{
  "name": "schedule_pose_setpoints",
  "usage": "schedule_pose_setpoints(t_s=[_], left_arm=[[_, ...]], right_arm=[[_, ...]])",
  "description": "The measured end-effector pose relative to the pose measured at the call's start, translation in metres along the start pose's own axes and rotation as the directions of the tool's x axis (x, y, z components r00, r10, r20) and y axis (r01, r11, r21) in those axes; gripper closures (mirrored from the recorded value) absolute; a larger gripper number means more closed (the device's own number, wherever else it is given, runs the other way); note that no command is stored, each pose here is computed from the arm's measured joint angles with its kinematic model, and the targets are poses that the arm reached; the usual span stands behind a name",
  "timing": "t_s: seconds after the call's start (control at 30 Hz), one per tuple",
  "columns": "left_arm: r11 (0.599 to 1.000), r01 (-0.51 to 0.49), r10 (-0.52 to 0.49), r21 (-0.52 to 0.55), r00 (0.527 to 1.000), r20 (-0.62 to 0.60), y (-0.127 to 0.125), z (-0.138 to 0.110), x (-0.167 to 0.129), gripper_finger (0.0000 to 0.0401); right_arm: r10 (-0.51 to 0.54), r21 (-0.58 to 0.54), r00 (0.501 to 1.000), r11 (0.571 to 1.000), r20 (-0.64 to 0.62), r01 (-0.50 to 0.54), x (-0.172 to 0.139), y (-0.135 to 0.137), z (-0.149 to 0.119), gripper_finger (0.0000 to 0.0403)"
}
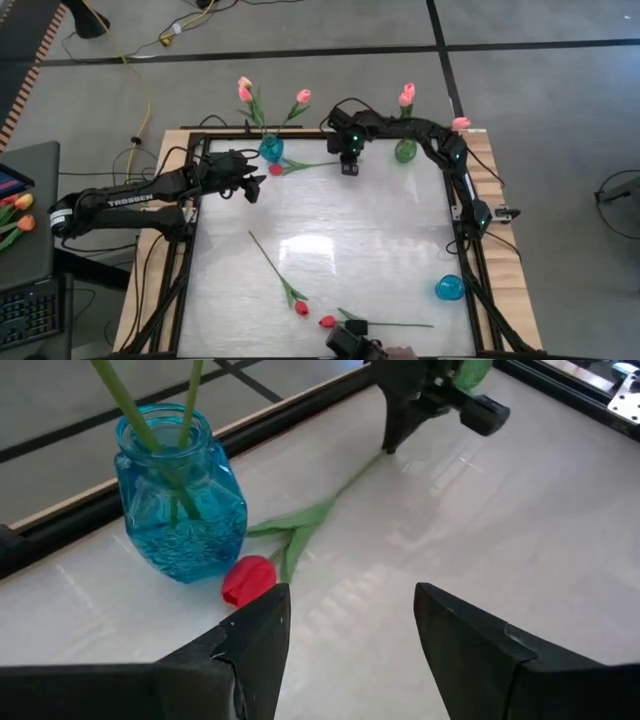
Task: Sort flowers into vase by color
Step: Put the top center red tulip into the bottom blue vase
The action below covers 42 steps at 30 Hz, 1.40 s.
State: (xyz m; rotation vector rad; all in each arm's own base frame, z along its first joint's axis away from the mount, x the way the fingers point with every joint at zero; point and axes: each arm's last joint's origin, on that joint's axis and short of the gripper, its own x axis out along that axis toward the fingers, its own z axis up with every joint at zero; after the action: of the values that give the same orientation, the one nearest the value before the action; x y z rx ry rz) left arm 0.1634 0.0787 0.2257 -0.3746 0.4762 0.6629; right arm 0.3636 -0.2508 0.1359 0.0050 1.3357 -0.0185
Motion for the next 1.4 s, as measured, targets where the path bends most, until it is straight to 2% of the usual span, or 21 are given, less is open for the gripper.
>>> schedule_pose_setpoints(t_s=[0.07,0.2,0.27,0.47,0.6,0.73,0.87,1.0,1.13,1.3,1.4], left_arm=[[1.000,0.006,-0.006,0.000,1.000,-0.002,0.000,0.000,0.000,0.0200],[0.999,0.034,-0.034,0.000,0.999,-0.011,-0.001,0.000,0.000,0.0200],[0.999,0.052,-0.052,0.005,0.999,-0.017,-0.001,0.000,0.000,0.0200],[0.992,0.117,-0.115,0.046,0.993,-0.030,-0.003,0.000,0.000,0.0200],[0.973,0.220,-0.220,0.070,0.975,-0.007,-0.008,0.004,-0.001,0.0200],[0.937,0.337,-0.344,0.090,0.936,0.076,-0.013,0.013,-0.008,0.0200],[0.911,0.398,-0.412,0.111,0.894,0.177,-0.015,0.023,-0.020,0.0200],[0.869,0.476,-0.495,0.138,0.820,0.288,-0.017,0.033,-0.038,0.0200],[0.808,0.568,-0.583,0.155,0.737,0.342,-0.018,0.039,-0.053,0.0200],[0.770,0.634,-0.621,0.078,0.714,0.325,-0.026,0.035,-0.057,0.0200],[0.769,0.638,-0.613,0.041,0.717,0.331,-0.040,0.032,-0.055,0.0200]], right_arm=[[-0.009,-0.036,1.000,0.999,0.004,0.009,-0.003,0.006,0.004,0.0387],[-0.028,-0.076,0.999,0.997,0.021,0.029,-0.013,0.019,0.013,0.0381],[0.000,-0.096,1.000,0.995,0.030,0.003,-0.020,0.030,0.017,0.0384],[0.052,-0.178,0.997,0.983,0.057,-0.041,-0.063,0.059,0.023,0.0388],[0.083,-0.178,0.990,0.982,0.111,-0.062,-0.088,0.073,0.025,0.0388],[0.092,-0.126,0.978,0.990,0.187,-0.069,-0.117,0.086,0.026,0.0388],[0.077,-0.070,0.972,0.996,0.223,-0.062,-0.142,0.094,0.022,0.0388],[0.062,0.002,0.963,0.998,0.261,-0.065,-0.169,0.103,0.015,0.0388],[0.042,0.066,0.953,0.996,0.300,-0.065,-0.193,0.109,0.006,0.0388],[0.010,0.071,0.925,0.997,0.380,-0.040,-0.229,0.119,-0.011,0.0388],[-0.006,0.064,0.904,0.998,0.428,-0.024,-0.245,0.128,-0.028,0.0388]])
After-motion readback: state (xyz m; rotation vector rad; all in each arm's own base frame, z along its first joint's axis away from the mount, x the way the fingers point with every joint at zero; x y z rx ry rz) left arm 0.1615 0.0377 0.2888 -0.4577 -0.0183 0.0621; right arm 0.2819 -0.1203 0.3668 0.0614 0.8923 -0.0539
